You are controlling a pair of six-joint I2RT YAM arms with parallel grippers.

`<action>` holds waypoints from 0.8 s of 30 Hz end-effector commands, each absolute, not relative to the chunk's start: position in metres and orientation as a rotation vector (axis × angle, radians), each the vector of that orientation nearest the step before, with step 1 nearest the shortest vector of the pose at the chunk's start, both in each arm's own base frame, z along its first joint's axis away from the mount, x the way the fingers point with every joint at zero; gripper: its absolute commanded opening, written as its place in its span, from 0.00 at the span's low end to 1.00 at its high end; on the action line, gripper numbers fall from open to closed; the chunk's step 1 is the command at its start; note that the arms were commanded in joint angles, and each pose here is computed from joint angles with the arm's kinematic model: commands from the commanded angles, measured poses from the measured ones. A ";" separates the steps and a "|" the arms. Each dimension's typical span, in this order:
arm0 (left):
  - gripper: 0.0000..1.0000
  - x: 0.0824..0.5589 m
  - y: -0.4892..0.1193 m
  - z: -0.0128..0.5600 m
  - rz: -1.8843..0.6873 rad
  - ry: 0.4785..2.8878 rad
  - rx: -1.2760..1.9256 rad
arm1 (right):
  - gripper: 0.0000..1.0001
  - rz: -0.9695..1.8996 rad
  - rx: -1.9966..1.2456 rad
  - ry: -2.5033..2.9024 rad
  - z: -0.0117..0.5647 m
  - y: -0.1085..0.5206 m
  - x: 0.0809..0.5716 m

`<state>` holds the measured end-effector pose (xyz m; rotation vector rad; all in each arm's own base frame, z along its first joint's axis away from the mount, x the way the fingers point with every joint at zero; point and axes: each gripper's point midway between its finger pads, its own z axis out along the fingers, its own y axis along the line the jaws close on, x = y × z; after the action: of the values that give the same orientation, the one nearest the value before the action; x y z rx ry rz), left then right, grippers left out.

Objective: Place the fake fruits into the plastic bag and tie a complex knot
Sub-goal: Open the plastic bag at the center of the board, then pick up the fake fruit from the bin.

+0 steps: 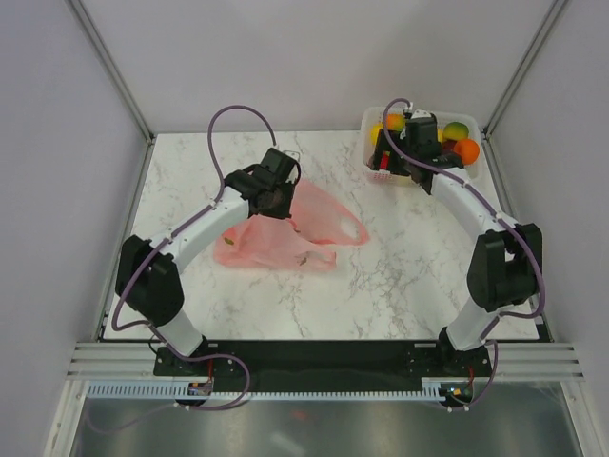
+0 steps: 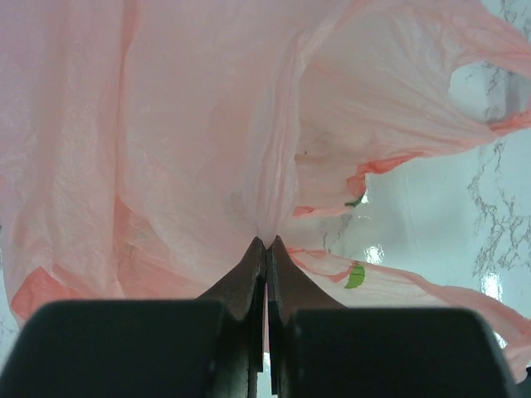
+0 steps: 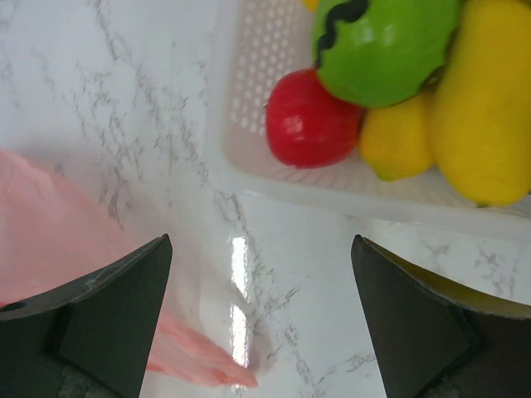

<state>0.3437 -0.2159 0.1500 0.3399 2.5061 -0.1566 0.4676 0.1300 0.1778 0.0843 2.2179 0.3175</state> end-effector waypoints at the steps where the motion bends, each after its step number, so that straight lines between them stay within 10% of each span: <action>1: 0.02 0.342 -0.223 0.174 -0.242 2.424 0.343 | 0.97 0.219 0.311 2.098 0.206 0.089 0.502; 20: 0.02 0.336 -0.220 0.174 -0.162 2.403 0.386 | 0.98 -0.030 0.537 2.013 0.156 0.047 0.600; 24: 0.02 0.335 -0.221 0.173 -0.162 2.403 0.390 | 0.81 -0.017 0.524 2.003 0.157 0.049 0.604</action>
<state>0.3305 -0.2212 0.1549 0.3768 2.4707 -0.1561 0.5935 0.0536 0.1408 0.4991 2.0670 -0.0082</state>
